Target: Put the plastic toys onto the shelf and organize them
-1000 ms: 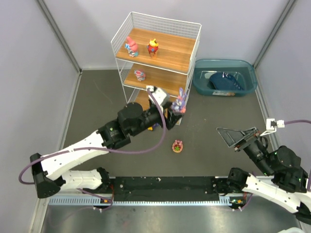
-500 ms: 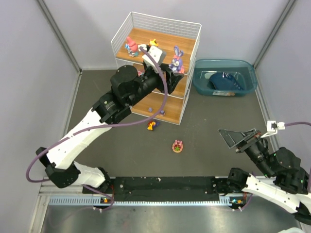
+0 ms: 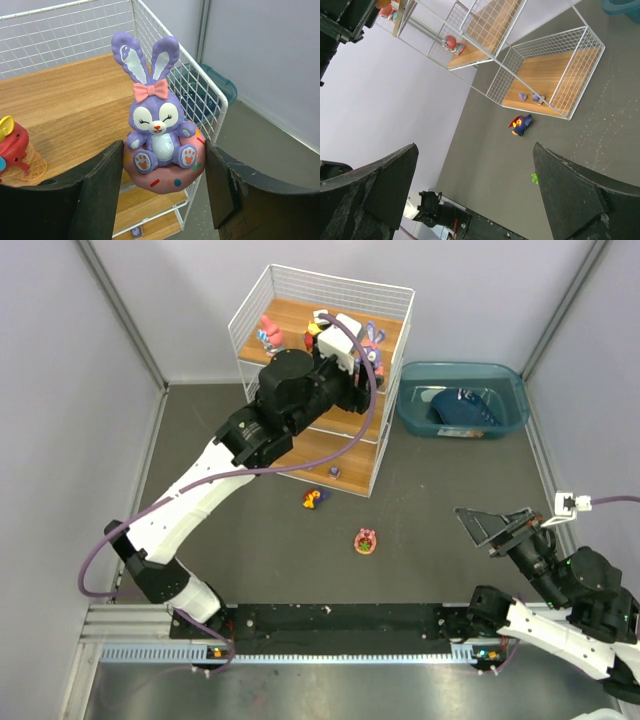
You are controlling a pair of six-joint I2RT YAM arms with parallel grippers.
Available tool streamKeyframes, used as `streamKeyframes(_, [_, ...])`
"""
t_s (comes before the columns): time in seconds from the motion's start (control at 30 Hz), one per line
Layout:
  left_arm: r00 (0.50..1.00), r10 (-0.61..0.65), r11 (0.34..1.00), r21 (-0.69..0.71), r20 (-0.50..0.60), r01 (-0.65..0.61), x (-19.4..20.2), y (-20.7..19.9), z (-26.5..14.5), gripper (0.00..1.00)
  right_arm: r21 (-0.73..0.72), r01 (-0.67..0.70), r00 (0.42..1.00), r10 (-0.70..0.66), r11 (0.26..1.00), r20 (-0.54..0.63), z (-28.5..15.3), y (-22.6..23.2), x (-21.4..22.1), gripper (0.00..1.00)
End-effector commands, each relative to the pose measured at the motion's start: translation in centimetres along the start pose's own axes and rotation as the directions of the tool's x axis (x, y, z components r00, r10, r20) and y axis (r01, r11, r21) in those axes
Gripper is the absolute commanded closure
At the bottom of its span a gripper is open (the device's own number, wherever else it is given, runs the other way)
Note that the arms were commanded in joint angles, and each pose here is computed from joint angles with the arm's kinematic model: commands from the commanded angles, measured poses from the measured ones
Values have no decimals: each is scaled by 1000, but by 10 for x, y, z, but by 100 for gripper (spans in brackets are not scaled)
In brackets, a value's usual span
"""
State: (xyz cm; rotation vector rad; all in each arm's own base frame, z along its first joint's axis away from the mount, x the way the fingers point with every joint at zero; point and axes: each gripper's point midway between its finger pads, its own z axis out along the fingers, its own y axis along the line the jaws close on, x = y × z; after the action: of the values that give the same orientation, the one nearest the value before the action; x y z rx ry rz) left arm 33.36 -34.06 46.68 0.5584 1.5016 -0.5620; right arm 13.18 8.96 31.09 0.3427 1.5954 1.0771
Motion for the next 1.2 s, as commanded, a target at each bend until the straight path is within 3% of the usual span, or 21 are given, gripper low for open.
streamKeyframes(0.0, [995, 28, 999, -42, 101, -24, -40, 13, -4, 100, 15, -2, 1000, 2, 1000, 30, -3, -4, -8, 1])
streamKeyframes(0.33, [995, 20, 998, -53, 95, -15, -41, 32, 7, 100, 37, 8, 999, -9, 999, 37, -3, -9, -8, 1])
streamKeyframes(1.17, [997, 20, 999, -42, 73, -17, -32, 35, 29, 100, 42, -3, 998, 1, 999, 67, -10, -14, -17, 1])
